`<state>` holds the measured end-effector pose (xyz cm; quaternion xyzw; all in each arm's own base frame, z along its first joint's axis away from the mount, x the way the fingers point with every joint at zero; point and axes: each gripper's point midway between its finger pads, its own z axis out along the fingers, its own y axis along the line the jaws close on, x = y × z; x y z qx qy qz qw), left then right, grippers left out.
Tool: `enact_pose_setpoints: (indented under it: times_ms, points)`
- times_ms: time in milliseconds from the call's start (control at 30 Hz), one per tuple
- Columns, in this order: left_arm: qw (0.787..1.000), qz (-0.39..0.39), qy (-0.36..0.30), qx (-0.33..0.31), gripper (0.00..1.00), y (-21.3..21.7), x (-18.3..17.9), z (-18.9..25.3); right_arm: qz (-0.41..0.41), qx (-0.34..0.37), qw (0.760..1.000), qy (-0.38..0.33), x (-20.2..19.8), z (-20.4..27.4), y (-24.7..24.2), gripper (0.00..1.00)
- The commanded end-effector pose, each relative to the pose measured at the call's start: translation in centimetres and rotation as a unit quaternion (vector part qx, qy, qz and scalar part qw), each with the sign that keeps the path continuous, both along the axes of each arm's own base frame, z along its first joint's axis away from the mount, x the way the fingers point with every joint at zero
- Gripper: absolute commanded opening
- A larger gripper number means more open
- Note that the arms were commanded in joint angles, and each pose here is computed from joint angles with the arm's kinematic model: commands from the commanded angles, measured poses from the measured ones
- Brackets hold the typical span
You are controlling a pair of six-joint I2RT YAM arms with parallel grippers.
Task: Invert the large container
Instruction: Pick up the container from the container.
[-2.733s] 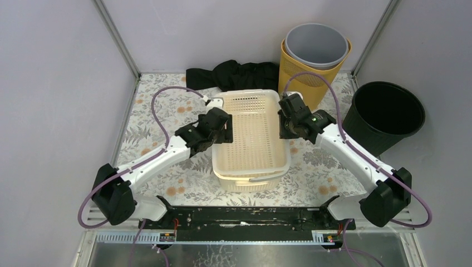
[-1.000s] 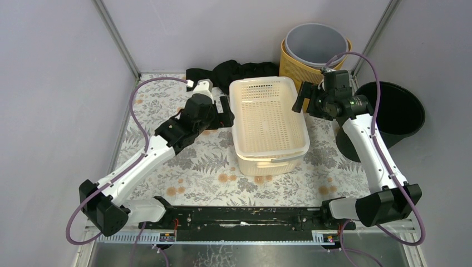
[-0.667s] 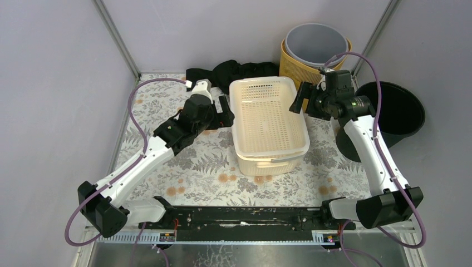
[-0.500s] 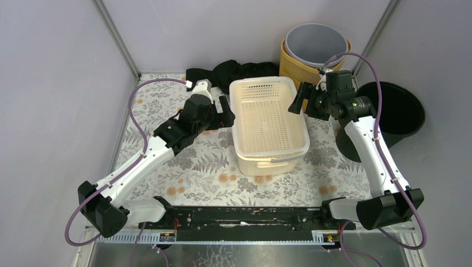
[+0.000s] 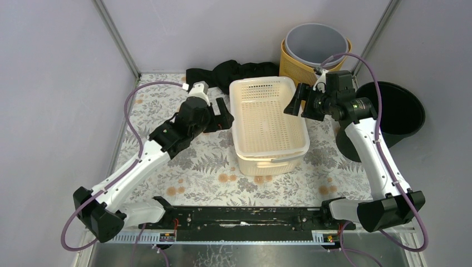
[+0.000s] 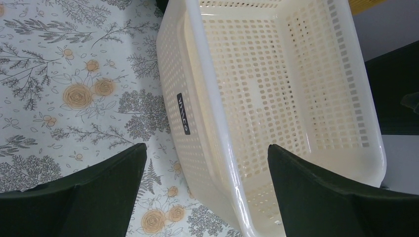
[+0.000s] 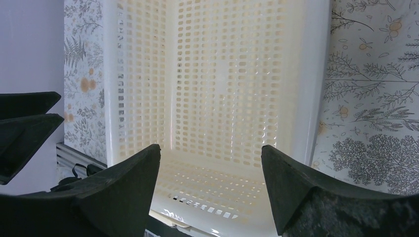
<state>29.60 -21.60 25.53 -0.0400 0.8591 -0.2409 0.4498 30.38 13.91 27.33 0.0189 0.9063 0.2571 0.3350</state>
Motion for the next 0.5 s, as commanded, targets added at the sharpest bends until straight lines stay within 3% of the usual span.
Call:
enact_pose_setpoints:
  times_ms: [0,467]
  points:
    - [1.000,-0.005,-0.004,-0.002,1.00,-1.1,1.2,1.6,0.007,0.015,0.999,-0.036,-0.1,2.2,0.5,0.80]
    - [0.997,-0.003,0.048,0.064,1.00,-4.2,3.7,-1.7,-0.019,-0.028,0.999,-0.033,-1.2,0.5,-1.5,0.68]
